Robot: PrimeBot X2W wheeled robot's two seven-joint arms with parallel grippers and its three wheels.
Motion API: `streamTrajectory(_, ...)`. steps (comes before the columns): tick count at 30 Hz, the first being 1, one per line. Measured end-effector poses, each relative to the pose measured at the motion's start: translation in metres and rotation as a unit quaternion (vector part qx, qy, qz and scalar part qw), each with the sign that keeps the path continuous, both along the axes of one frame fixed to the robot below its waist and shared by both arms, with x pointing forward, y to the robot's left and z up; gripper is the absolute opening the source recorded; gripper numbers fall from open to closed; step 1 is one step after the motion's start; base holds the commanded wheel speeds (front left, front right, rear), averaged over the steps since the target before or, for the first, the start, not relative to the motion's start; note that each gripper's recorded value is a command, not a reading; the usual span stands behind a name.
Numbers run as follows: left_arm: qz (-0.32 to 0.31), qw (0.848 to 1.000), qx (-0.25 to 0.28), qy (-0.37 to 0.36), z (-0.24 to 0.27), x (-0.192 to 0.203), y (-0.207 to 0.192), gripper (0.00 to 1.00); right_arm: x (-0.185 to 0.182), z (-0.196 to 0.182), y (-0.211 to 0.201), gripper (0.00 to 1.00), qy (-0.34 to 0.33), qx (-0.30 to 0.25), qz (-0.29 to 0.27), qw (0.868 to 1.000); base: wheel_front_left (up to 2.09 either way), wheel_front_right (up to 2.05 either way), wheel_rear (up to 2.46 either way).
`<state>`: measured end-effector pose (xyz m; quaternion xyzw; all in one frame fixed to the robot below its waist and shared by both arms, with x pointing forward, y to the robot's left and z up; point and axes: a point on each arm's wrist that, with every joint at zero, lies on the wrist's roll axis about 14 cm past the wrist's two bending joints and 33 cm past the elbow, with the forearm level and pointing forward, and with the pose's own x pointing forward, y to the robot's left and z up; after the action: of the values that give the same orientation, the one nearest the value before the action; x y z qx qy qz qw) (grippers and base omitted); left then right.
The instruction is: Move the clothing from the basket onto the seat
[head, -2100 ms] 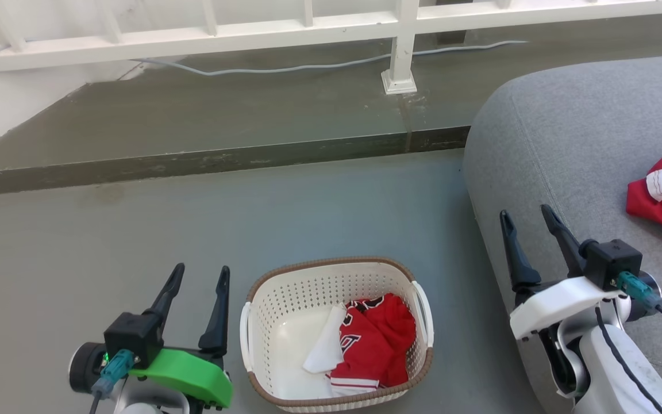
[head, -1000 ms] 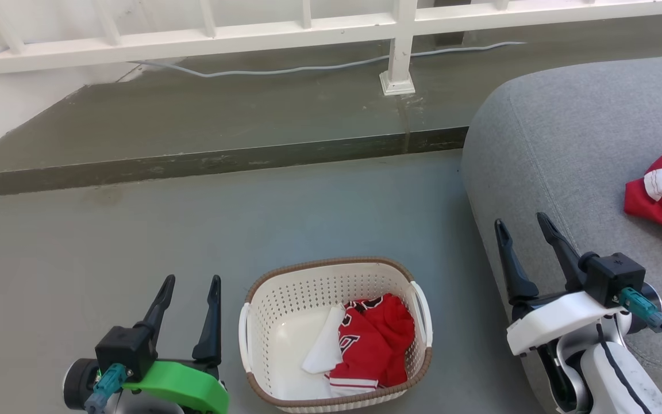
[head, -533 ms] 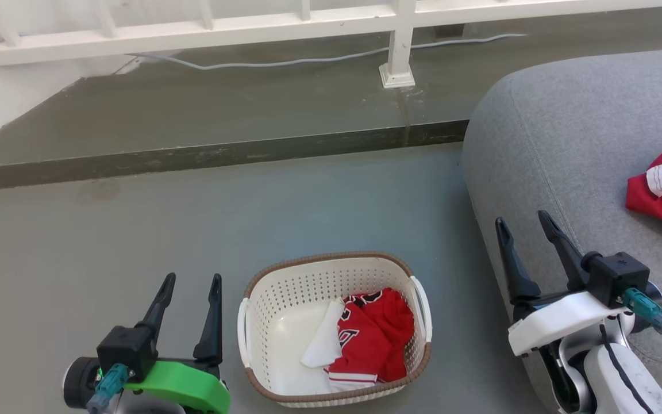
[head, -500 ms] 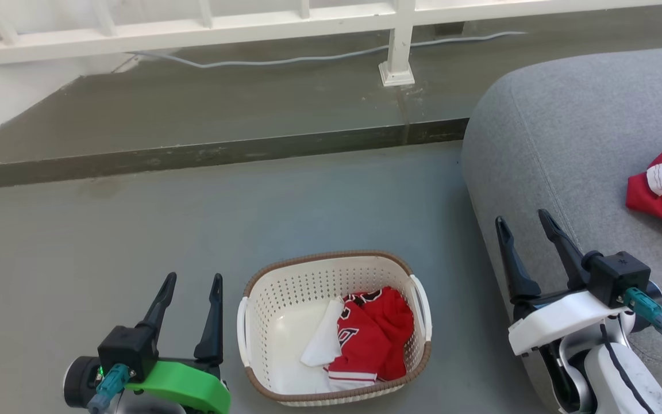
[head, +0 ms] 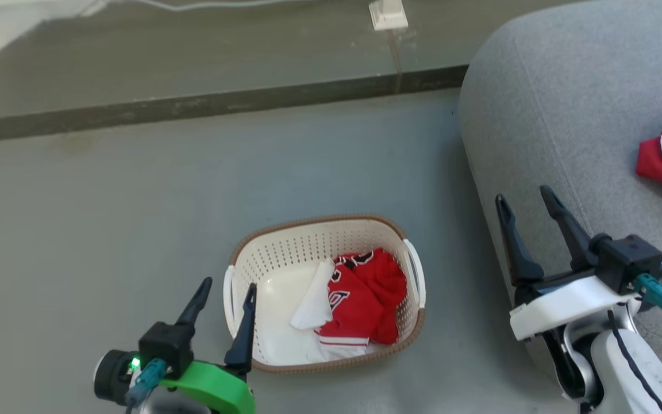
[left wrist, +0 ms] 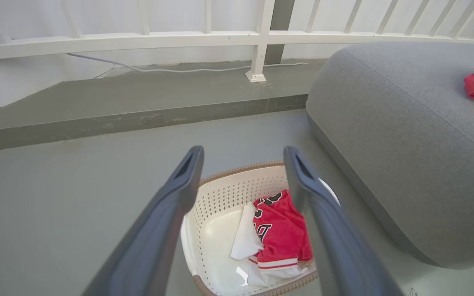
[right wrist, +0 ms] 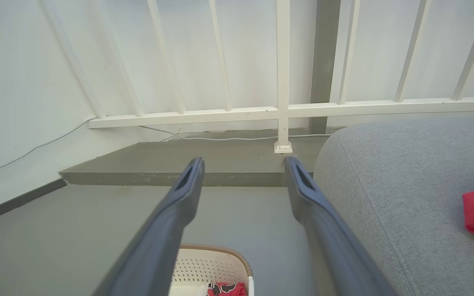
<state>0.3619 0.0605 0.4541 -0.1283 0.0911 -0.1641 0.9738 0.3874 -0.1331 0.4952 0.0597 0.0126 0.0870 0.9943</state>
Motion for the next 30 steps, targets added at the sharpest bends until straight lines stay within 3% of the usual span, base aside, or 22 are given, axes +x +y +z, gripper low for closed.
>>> streamTrajectory(14, -0.118, 0.985, 0.0, 0.127, -0.078, 0.005, -0.064, 1.0, 0.036, -0.012, -0.006, 1.0, 0.008, 0.0, -0.004, 1.0, 0.0, 0.0, 0.0)
streamTrajectory(23, -0.181, 0.965, 0.014, 0.187, -0.125, 0.01, -0.097, 1.0, 0.051, -0.032, -0.016, 1.0, 0.029, -0.005, -0.017, 0.999, 0.0, 0.0, 0.0)
streamTrajectory(30, -0.222, 0.938, 0.048, 0.262, -0.178, 0.006, -0.109, 1.0, 0.055, -0.059, -0.024, 1.0, 0.064, -0.001, -0.036, 0.997, 0.0, 0.0, 0.0)
